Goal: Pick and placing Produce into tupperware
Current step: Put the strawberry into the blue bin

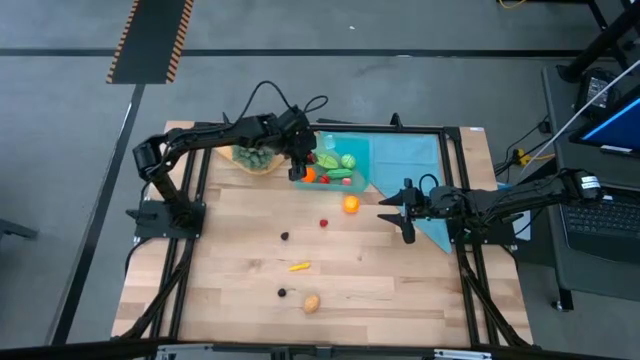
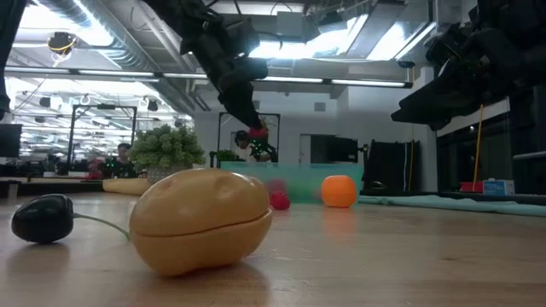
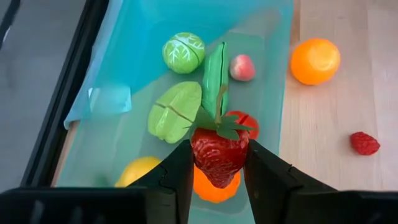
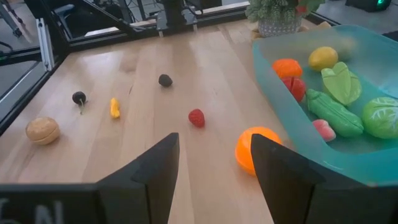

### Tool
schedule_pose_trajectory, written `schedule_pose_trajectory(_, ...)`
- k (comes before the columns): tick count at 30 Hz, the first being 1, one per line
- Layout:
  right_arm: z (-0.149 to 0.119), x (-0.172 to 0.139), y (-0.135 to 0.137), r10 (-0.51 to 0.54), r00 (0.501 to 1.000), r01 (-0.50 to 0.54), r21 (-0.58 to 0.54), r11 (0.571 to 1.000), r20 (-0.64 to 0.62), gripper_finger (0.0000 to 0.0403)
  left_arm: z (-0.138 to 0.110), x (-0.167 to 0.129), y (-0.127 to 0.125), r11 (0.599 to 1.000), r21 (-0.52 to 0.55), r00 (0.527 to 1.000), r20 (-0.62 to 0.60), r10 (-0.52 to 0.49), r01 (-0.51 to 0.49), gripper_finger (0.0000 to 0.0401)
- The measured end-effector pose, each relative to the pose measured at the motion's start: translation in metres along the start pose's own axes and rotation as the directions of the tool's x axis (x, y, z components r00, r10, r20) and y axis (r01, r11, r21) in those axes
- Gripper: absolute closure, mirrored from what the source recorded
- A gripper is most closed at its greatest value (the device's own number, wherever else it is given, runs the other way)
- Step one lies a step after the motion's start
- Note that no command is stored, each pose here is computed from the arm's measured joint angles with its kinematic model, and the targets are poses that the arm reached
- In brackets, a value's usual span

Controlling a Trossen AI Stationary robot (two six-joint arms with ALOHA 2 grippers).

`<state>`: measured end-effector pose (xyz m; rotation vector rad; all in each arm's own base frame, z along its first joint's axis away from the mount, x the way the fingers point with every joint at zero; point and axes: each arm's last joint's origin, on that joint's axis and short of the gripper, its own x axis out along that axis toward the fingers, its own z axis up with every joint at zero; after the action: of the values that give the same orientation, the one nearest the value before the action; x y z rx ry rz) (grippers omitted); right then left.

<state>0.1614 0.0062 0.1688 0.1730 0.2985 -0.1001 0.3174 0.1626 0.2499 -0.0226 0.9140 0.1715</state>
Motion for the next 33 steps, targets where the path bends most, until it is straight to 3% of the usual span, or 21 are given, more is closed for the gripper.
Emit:
schedule_pose_trajectory(17,0.0,0.0,0.0,0.0,1.0,0.0,0.0,1.0,0.001,0.0201,-0.014,0.059,0.006,1.0,-0.008,0.996,-0.081,-0.025,0.025,0.0286)
schedule_pose_trajectory(33,0.0,0.0,0.0,0.0,1.0,0.0,-0.001,1.0,0.0,0.0201,-0.02,0.083,0.007,0.999,-0.008,0.995,-0.097,-0.032,0.031,0.0283)
